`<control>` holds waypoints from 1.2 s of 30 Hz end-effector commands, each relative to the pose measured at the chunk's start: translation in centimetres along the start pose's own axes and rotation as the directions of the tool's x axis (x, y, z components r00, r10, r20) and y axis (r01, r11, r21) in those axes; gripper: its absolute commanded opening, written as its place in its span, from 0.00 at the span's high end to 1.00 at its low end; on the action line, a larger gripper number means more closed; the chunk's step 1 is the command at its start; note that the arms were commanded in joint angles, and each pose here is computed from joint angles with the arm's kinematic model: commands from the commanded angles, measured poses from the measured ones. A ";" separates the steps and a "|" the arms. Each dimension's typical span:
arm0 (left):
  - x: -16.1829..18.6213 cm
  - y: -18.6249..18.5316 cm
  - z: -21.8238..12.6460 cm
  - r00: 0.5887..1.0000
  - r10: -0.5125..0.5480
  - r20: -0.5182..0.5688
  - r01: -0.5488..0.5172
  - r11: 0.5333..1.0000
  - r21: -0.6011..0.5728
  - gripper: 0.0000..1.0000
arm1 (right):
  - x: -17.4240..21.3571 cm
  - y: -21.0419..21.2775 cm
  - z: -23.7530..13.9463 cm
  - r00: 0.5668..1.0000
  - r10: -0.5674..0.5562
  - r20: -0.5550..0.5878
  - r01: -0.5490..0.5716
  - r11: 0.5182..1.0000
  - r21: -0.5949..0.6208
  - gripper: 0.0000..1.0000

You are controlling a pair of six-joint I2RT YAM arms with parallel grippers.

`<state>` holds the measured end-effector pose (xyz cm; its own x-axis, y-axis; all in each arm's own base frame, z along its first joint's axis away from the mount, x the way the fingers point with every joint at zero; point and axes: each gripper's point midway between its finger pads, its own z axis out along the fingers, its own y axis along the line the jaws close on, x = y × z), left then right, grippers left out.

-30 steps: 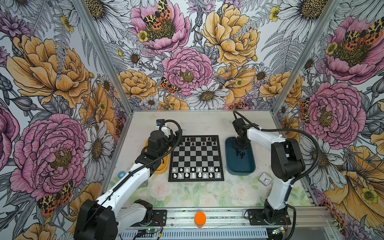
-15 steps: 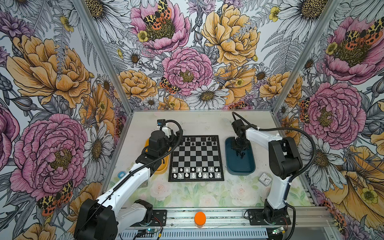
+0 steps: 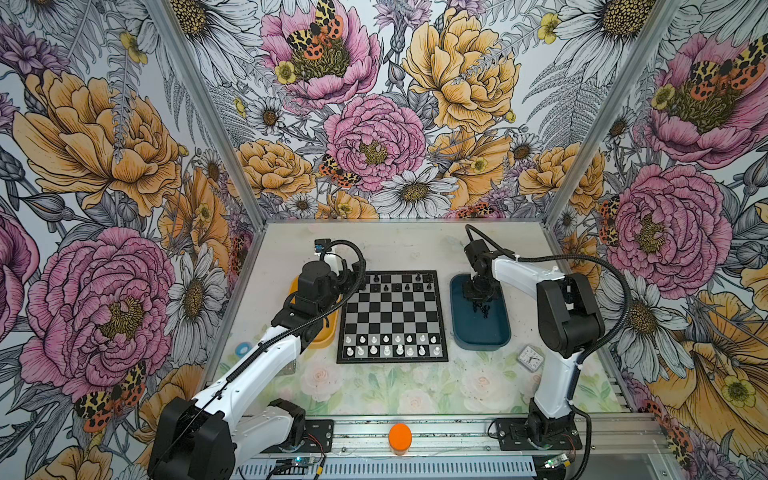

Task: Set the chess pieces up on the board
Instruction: 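Lower the right gripper into the teal tray and grasp a tall black piece, then lift the black piece high with the right gripper while the left gripper rises toward it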

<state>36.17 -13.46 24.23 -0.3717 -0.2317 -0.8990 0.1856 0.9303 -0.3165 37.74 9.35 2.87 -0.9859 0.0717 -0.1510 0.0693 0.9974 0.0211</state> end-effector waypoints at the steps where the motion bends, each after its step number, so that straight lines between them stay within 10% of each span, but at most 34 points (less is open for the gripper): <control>1: -0.9 -0.3 -0.2 1.000 0.012 0.019 -0.012 1.000 0.000 0.06 | 0.0 -0.2 0.7 1.000 0.019 -0.007 -0.019 1.000 -0.002 0.69; 36: -1.4 -1.2 -0.1 1.000 0.002 0.028 -0.003 0.999 0.041 0.06 | -1.7 0.3 -2.6 0.995 0.057 0.087 -0.054 0.998 -0.039 1.00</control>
<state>36.15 -13.46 24.17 -0.3741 -0.2311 -0.8981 0.1850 0.9304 -0.3164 37.88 9.39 2.79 -0.9838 0.0912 -0.1543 0.0883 0.9958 0.0258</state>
